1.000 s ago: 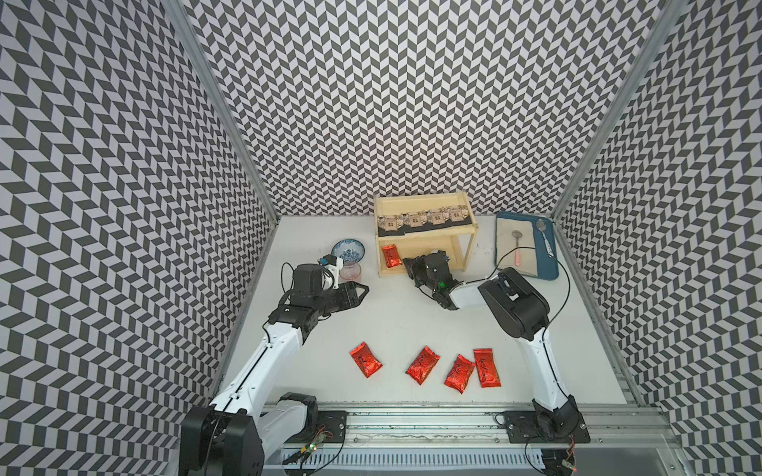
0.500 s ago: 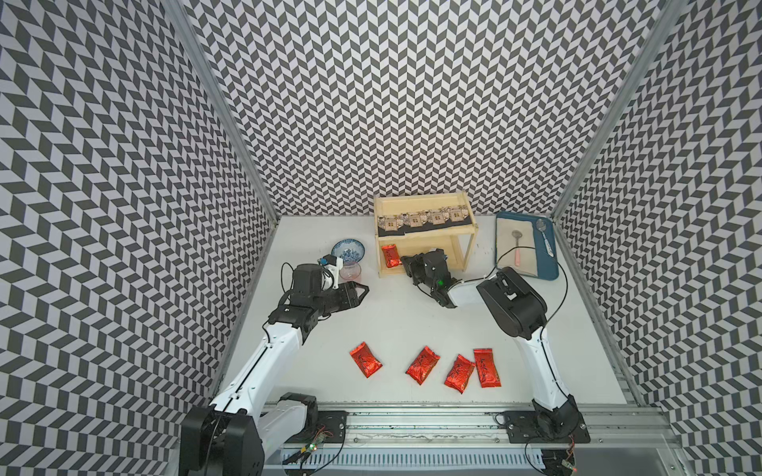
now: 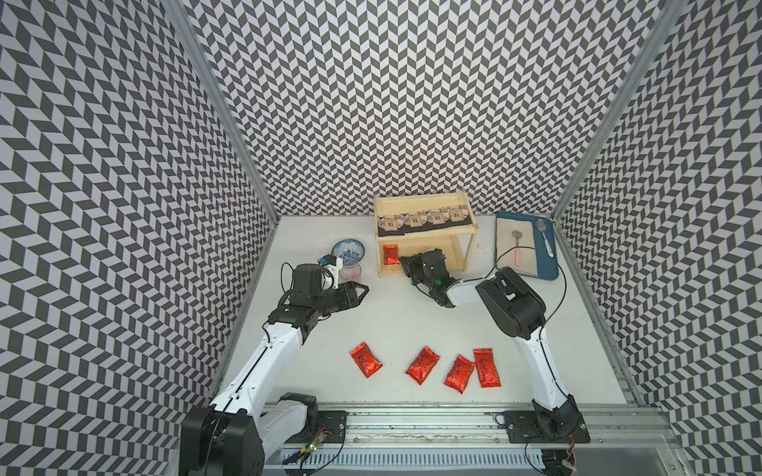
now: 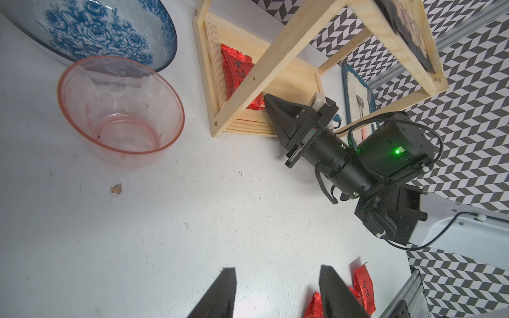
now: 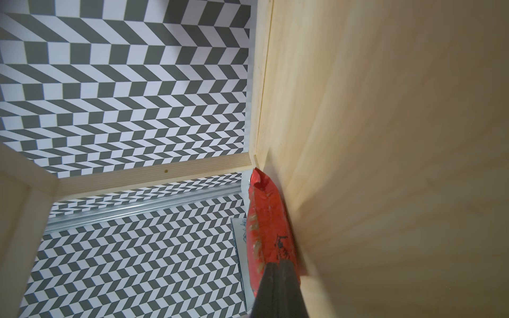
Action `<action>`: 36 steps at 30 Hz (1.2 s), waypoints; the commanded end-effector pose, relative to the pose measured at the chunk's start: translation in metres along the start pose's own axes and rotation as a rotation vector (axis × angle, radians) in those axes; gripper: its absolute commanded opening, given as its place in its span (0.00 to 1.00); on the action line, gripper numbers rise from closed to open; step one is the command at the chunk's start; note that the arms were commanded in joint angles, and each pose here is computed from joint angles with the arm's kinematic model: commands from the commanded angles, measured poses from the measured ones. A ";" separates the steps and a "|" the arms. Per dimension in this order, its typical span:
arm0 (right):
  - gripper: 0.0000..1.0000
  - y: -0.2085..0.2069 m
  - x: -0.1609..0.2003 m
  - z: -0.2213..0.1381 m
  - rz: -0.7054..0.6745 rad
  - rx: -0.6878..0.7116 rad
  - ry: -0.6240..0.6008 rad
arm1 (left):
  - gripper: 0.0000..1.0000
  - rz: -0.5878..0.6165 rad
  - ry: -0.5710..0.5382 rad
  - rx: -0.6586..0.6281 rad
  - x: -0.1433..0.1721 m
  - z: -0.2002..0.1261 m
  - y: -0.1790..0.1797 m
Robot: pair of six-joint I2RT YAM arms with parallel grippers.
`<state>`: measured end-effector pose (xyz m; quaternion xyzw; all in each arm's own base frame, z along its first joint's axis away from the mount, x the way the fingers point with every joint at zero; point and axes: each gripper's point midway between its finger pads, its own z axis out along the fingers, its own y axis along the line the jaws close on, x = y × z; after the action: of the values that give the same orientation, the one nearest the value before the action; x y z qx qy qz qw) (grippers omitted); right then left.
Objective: Place the tea bags on the shelf by color
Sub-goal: Place the tea bag on the shelf, then move the tea bag to the center of the board.
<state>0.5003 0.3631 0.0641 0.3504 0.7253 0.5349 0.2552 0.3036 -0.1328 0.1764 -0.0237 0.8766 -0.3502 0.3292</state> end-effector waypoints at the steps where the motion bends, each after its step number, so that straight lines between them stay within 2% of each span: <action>1: 0.00 0.001 0.005 0.006 -0.013 -0.018 0.013 | 0.53 0.023 -0.015 0.013 -0.006 -0.002 -0.003; 8: 0.01 0.006 0.002 -0.005 -0.047 -0.010 0.004 | 0.53 0.024 -0.016 0.013 -0.006 -0.002 -0.003; 13: 0.12 0.026 0.003 -0.034 -0.160 -0.014 0.006 | 0.53 0.019 -0.016 0.011 -0.006 -0.002 -0.002; 18: 0.23 0.047 0.014 -0.088 -0.359 -0.009 0.034 | 0.54 0.017 -0.018 0.022 -0.003 -0.002 -0.005; 23: 0.28 0.035 0.039 -0.152 -0.607 0.060 0.108 | 0.57 0.005 -0.016 0.049 0.015 0.003 -0.015; 30: 0.29 0.019 0.067 -0.215 -0.918 0.103 0.184 | 0.58 -0.026 0.031 0.045 0.041 0.017 -0.017; 36: 0.33 0.014 0.080 -0.253 -1.085 0.044 0.250 | 0.61 -0.035 0.070 0.038 0.054 0.029 -0.021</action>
<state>0.2790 0.2800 0.1492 -0.0663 0.8460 0.3687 0.3794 0.2698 -0.1773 0.1420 -0.0146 0.8844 -0.3733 0.2797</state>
